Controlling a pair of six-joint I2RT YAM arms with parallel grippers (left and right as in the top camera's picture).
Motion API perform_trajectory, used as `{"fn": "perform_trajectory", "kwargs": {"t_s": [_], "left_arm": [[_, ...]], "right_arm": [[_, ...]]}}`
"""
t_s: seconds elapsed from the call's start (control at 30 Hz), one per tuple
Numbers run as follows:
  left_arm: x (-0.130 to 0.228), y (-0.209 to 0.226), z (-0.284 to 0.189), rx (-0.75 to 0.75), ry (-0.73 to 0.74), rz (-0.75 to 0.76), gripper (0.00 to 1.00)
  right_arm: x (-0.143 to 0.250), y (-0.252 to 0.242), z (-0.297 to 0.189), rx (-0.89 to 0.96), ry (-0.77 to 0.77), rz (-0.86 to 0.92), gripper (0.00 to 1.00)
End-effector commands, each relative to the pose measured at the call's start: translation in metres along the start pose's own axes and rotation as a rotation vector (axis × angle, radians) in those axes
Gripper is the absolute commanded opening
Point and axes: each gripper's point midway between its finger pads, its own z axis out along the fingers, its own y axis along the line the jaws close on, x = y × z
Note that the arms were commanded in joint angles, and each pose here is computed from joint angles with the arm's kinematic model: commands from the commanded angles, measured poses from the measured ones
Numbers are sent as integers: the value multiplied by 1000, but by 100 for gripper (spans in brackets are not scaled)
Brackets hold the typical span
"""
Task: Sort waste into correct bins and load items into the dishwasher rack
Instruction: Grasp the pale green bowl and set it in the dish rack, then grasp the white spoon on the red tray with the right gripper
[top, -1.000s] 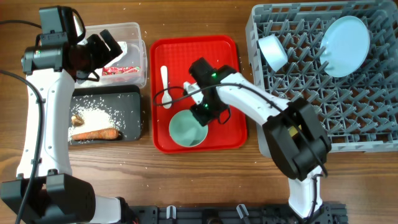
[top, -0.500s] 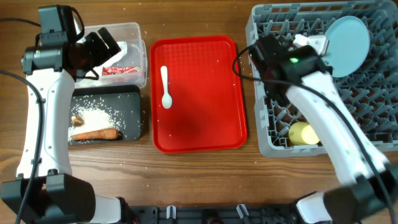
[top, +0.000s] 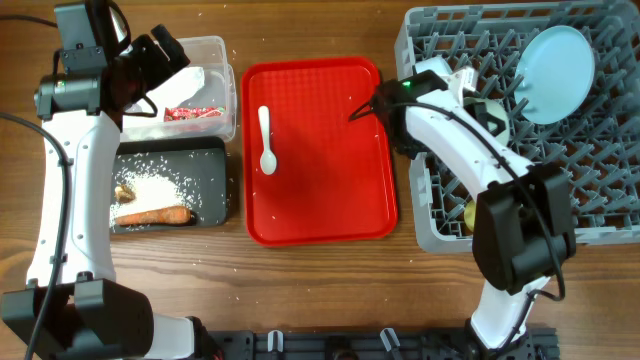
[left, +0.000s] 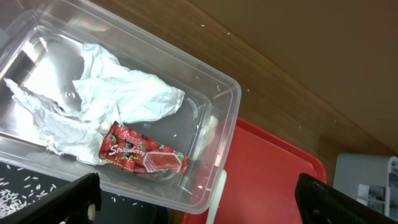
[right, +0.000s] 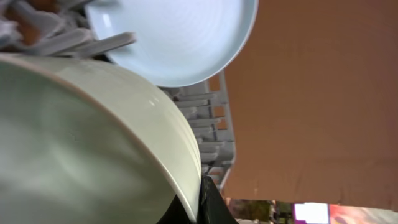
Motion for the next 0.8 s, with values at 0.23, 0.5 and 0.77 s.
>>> {"fn": "perform_trajectory", "kwargs": {"t_s": [0.23,0.5,0.77], "left_arm": [[-16,-5,-6,18,-62,-5,100],[-18,-6,-7,23,-72,-4,100],[-15,-4,-6,16,-58,-6,100]], "right_arm": [[38,70,-38,-328,159,-152,18],[41,70,-57,-464,223,-154,66],[-37,60,-161,-1077,-18,-4,100]]}}
